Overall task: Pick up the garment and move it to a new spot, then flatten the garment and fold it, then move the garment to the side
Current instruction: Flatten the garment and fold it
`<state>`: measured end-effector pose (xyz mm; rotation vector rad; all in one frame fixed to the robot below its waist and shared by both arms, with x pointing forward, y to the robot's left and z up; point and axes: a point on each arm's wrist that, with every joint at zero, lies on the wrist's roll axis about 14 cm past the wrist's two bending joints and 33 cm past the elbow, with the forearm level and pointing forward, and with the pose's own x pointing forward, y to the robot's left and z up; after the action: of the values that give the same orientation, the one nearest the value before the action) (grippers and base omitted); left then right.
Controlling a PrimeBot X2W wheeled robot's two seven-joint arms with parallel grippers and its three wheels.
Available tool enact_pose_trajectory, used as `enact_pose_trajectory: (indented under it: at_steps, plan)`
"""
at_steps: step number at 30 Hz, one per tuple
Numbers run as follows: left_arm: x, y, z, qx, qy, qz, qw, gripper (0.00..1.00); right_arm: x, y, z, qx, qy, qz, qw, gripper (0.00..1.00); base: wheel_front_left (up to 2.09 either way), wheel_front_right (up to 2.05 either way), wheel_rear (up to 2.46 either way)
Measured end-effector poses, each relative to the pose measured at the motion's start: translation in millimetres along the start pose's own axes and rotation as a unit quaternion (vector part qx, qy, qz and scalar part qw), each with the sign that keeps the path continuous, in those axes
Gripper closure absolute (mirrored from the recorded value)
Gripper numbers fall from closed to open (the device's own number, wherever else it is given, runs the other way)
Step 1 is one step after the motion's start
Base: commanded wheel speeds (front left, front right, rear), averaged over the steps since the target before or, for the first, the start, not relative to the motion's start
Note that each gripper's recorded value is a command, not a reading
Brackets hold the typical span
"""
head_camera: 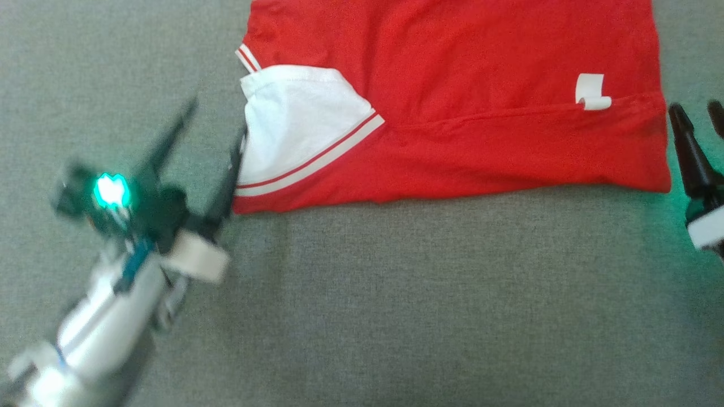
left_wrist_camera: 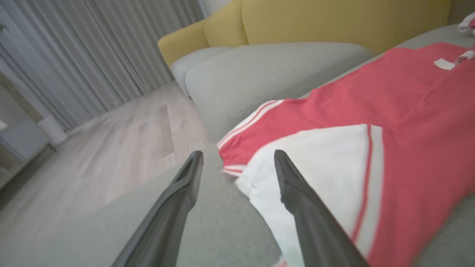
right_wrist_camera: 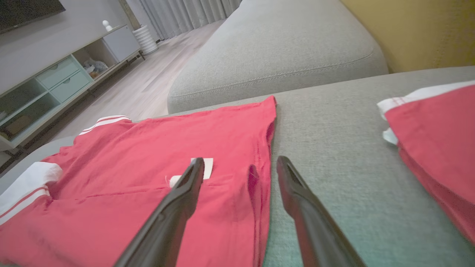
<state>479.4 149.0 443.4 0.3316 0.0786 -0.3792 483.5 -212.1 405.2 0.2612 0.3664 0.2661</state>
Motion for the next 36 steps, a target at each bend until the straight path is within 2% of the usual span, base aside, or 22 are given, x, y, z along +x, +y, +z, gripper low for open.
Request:
enact_pose_trajectory:
  at_steps: [2,5,13,20,25,26,27,28,29,36]
  plan:
    - [-18,-16,-13,-0.052,0.022,0.007,0.998,0.00,-9,-5,-2,0.005,-0.003,-0.011,1.000,0.00,0.00,0.00,0.00]
    - [-42,-33,-30,-0.095,0.053,0.016,0.994,0.00,-19,-8,-3,0.007,-0.007,-0.019,1.000,0.00,0.00,0.00,0.00]
    - [-59,-45,-58,-0.147,0.106,0.046,0.982,0.00,-28,-5,7,0.015,-0.031,-0.024,0.999,0.00,0.00,0.00,0.00]
    - [-54,-42,-73,-0.160,0.134,0.060,0.976,0.00,-28,-7,1,0.021,-0.027,-0.030,0.999,0.00,0.00,0.00,0.00]
    - [-47,-50,-79,-0.167,0.148,0.042,0.974,0.00,-28,-10,-3,0.016,-0.019,-0.033,0.999,0.00,0.00,0.00,0.00]
    - [-46,-54,-81,-0.173,0.152,0.033,0.973,0.08,-28,-10,-5,0.014,-0.016,-0.033,0.999,0.00,0.00,0.00,0.00]
    - [-46,-57,-81,-0.176,0.154,0.023,0.972,0.53,-28,-11,-5,0.012,-0.014,-0.034,0.999,0.00,0.00,0.00,0.00]
    - [-45,-60,-80,-0.179,0.154,0.016,0.972,0.92,-28,-11,-6,0.010,-0.013,-0.034,0.999,0.00,0.00,0.00,0.00]
    - [-45,-62,-79,-0.184,0.153,0.011,0.971,1.00,-28,-12,-7,0.007,-0.012,-0.035,0.999,0.00,0.00,0.00,0.00]
    - [-50,-68,-65,-0.201,0.135,0.003,0.970,1.00,-30,-10,-19,-0.020,0.005,-0.041,0.999,0.00,0.00,0.00,0.00]
